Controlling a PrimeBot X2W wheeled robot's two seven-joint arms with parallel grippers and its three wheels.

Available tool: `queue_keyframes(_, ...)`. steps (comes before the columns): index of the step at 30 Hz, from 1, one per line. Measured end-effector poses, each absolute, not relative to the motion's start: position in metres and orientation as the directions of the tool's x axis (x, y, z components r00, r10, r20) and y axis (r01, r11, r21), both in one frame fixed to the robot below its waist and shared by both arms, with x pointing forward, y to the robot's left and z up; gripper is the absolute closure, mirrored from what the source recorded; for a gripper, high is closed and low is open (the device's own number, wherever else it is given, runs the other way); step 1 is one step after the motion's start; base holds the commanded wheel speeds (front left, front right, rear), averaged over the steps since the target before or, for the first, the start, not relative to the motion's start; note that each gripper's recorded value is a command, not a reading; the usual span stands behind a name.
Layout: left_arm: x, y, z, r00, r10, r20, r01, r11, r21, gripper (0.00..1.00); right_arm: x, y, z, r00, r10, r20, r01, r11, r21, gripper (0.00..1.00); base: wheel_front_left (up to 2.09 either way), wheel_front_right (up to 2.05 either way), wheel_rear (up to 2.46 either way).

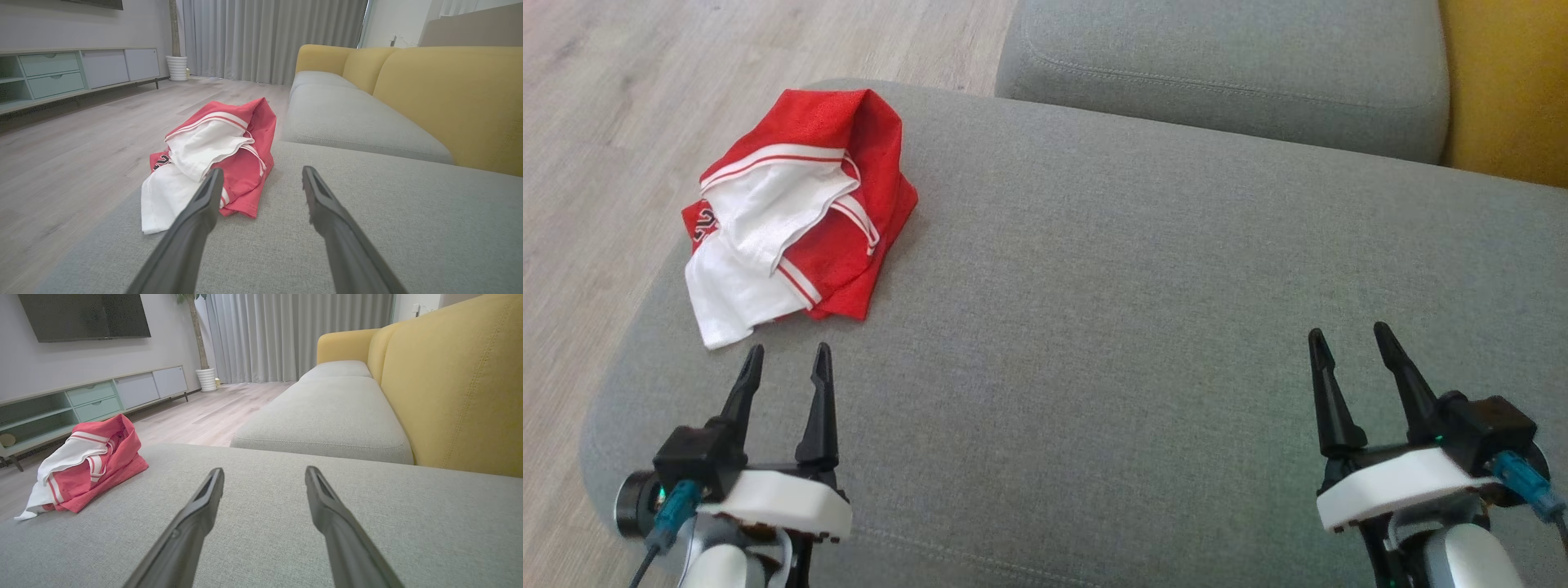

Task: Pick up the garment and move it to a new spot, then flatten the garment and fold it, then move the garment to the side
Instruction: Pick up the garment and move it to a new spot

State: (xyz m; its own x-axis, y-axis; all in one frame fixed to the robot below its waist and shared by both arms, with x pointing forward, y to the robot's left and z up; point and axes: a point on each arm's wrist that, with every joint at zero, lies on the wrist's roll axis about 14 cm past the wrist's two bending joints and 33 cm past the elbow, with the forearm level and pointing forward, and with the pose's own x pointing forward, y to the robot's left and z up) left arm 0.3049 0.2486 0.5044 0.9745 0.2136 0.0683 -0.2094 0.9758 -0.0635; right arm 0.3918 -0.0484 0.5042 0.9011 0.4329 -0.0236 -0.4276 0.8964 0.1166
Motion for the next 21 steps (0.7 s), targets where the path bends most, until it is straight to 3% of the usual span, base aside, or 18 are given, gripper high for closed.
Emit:
queue_keyframes(9, 0.316, 0.255, 0.504, 0.972, 0.225, 0.062, -0.223, 0.974, -0.043, 0.00, 0.397, -0.049, 0.495, 0.901, 0.431, -0.055, -0.421, 0.898, 0.129, 0.00, 0.00, 0.00, 0.00)
queue_keyframes(21, 0.404, 0.279, 0.545, 0.958, 0.230, 0.173, -0.232, 0.973, -0.012, 0.00, 0.435, -0.057, 0.480, 0.912, 0.401, -0.093, -0.390, 0.913, 0.118, 0.00, 0.00, 0.00, 0.00)
